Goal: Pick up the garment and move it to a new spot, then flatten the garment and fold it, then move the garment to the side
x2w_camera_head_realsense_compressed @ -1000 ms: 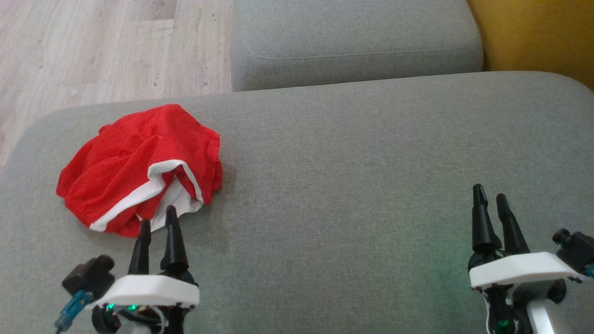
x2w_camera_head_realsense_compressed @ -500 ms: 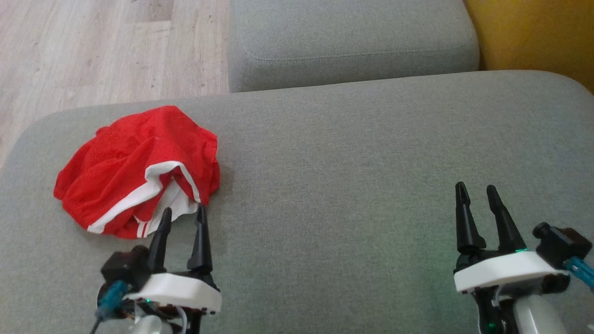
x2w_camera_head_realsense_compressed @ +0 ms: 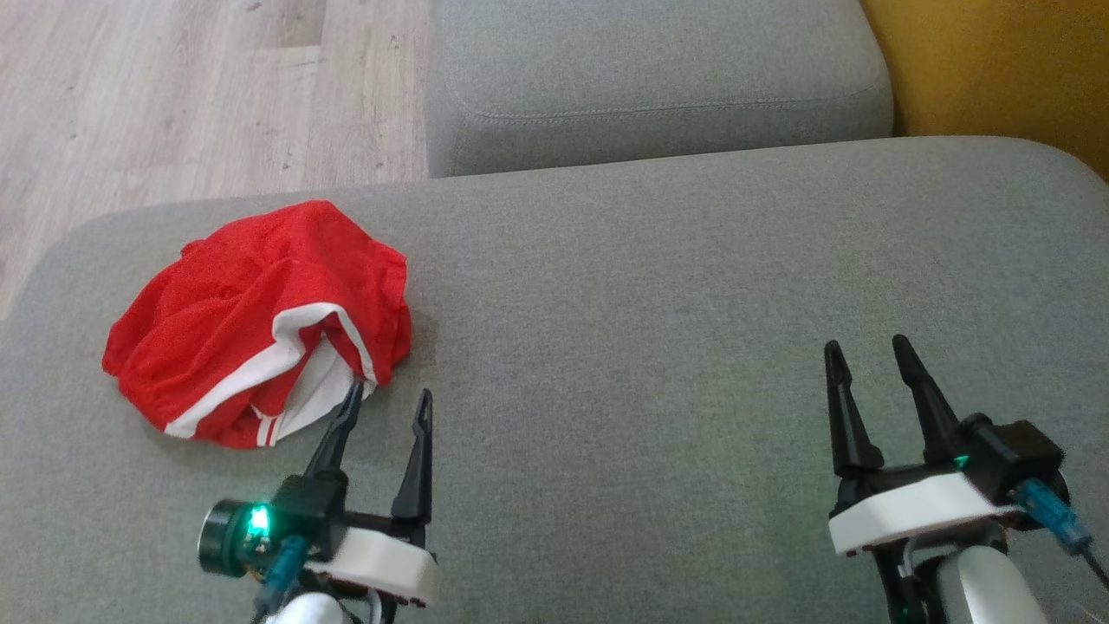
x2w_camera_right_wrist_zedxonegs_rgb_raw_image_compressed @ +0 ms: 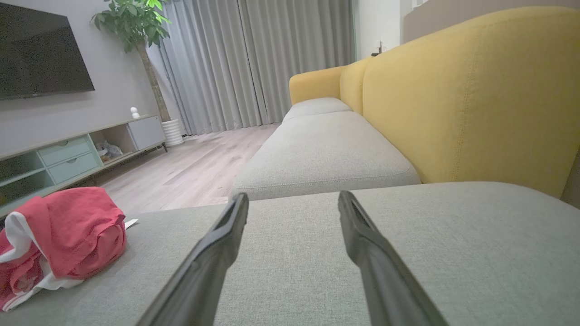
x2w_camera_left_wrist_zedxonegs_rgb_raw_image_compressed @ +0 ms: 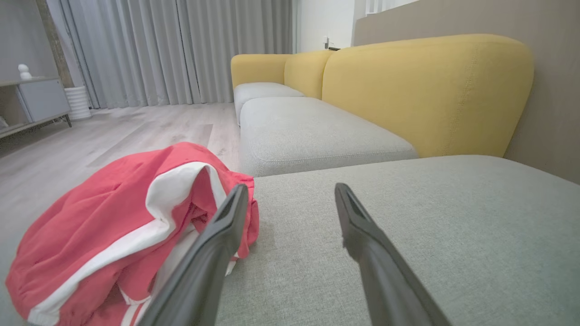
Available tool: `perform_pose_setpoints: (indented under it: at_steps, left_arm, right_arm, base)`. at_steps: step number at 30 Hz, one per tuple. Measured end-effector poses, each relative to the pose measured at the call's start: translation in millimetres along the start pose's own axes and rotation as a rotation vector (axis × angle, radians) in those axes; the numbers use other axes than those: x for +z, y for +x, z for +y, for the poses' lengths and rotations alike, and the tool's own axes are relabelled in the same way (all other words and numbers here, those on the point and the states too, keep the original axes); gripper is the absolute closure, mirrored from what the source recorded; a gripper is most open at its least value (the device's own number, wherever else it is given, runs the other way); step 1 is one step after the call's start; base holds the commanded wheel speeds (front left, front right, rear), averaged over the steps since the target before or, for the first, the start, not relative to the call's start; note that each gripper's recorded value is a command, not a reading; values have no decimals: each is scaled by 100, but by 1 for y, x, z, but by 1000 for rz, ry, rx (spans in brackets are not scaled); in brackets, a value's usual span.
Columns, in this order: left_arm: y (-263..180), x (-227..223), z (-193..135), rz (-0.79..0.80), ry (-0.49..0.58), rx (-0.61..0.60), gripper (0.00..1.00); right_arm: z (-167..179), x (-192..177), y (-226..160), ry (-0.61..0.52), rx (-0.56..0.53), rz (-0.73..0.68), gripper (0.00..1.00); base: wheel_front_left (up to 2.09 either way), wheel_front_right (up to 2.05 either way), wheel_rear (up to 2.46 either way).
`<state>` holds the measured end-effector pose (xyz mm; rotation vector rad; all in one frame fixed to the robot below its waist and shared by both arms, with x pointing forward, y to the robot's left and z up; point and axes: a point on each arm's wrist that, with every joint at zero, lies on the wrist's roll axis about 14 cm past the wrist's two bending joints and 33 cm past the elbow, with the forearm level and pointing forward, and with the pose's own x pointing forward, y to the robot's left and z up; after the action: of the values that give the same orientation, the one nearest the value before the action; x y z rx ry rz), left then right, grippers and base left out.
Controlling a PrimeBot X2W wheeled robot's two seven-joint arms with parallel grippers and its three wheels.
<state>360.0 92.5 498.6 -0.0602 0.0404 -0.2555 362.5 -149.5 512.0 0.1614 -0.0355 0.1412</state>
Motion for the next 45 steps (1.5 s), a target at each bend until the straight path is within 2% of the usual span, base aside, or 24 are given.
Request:
perform_pose_setpoints:
  at_steps: [6, 11, 16, 24, 30, 36, 45]
  left_arm:
    - [-2, -4, -4, -7, 118, -22, 0]
    - [-2, -1, -11, -29, 140, -37, 0]
    - [1, 19, -10, -94, 64, -5, 0]
    - [-4, 27, -1, -131, -66, 39, 0]
    - [-8, 28, 0, -155, -100, 51, 0]
    - [-12, 14, 1, -125, -113, 39, 0]
    - [-12, 15, 6, -133, -102, 42, 0]
  right_arm:
    - [5, 1, 0, -98, 24, -8, 0]
    - [8, 4, 1, -149, 39, -21, 0]
    - [9, 8, 1, -155, 43, -44, 0]
    - [7, 12, 1, -72, 30, -76, 0]
    - [-2, -9, -5, 14, -9, -22, 0]
    - [-4, -24, -10, 31, -20, 21, 0]
    - [-5, -22, -9, 31, -20, 16, 0]
  base:
    - [0, 0, 0]
    - [0, 0, 0]
    - [0, 0, 0]
    - [0, 0, 0]
    - [0, 0, 0]
    - [0, 0, 0]
    - [0, 0, 0]
